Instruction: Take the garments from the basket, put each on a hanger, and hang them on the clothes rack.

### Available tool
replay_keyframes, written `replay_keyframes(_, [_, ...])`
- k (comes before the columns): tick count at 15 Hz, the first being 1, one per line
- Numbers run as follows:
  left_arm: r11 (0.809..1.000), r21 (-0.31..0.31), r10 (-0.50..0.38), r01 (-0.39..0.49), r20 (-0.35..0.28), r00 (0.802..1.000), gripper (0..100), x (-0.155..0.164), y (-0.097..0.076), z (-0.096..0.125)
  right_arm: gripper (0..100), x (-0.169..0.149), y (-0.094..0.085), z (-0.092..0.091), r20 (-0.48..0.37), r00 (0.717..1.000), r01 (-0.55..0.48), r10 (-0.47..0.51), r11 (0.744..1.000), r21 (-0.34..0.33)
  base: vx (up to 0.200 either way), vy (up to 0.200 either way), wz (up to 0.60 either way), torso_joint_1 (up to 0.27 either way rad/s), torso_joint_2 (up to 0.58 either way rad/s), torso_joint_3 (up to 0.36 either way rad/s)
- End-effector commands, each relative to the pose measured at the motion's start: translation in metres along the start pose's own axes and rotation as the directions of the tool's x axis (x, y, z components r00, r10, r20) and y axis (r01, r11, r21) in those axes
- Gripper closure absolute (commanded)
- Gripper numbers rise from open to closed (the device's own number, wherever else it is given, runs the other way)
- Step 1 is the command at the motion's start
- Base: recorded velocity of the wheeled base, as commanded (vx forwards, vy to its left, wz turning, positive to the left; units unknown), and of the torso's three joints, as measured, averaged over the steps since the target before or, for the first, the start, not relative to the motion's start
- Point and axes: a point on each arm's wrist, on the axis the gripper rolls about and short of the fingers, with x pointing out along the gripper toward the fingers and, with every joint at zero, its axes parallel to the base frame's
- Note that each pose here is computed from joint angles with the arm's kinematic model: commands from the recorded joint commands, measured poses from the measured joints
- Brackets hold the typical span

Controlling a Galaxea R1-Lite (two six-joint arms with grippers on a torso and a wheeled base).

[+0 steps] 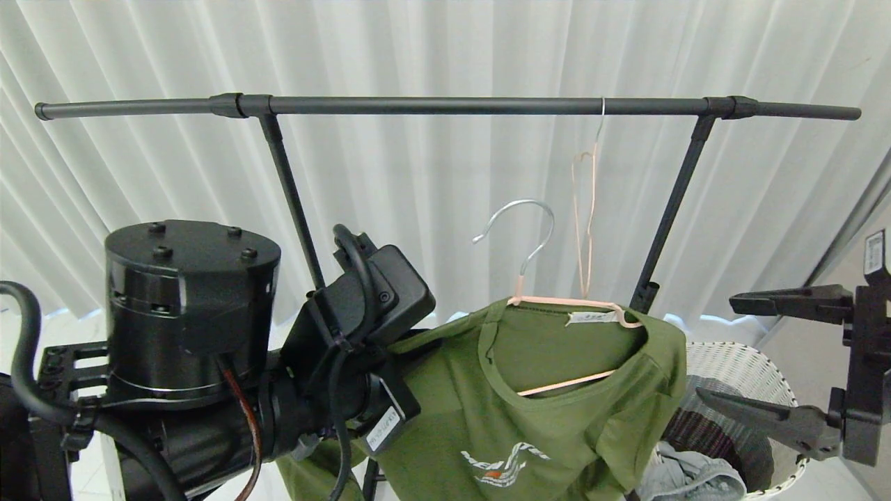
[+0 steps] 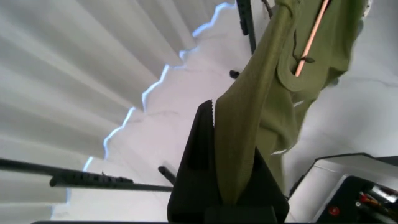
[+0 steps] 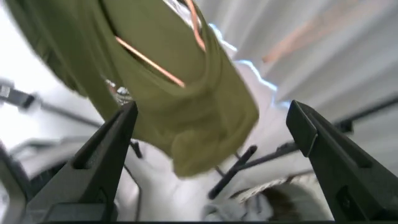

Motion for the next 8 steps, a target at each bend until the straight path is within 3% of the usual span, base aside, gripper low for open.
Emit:
replay_keyframes(1, [1.000, 0.014, -0.008, 0.008, 0.008, 1.000, 100, -0.001, -0.001, 0.001, 0, 0.022, -0.014, 0.012, -0.025, 0.998, -0.065, 0.063, 0.996, -0.059, 0.000, 0.000, 0.00, 0.000, 0.00, 0.000])
replay_keyframes(4, [0.998, 0.040, -0.046, 0.044, 0.038, 0.998, 100, -0.005, -0.003, 0.004, 0, 0.054, -0.019, 0.016, -0.050, 0.979, -0.205, 0.200, 0.967, -0.152, 0.000, 0.000, 0.00, 0.000, 0.00, 0.000])
replay_keyframes(8, [0.994, 0.083, -0.080, 0.074, 0.062, 0.995, 100, -0.007, -0.011, 0.009, 0, 0.078, -0.004, 0.022, -0.094, 0.938, -0.344, 0.333, 0.925, -0.160, 0.000, 0.000, 0.00, 0.000, 0.00, 0.000])
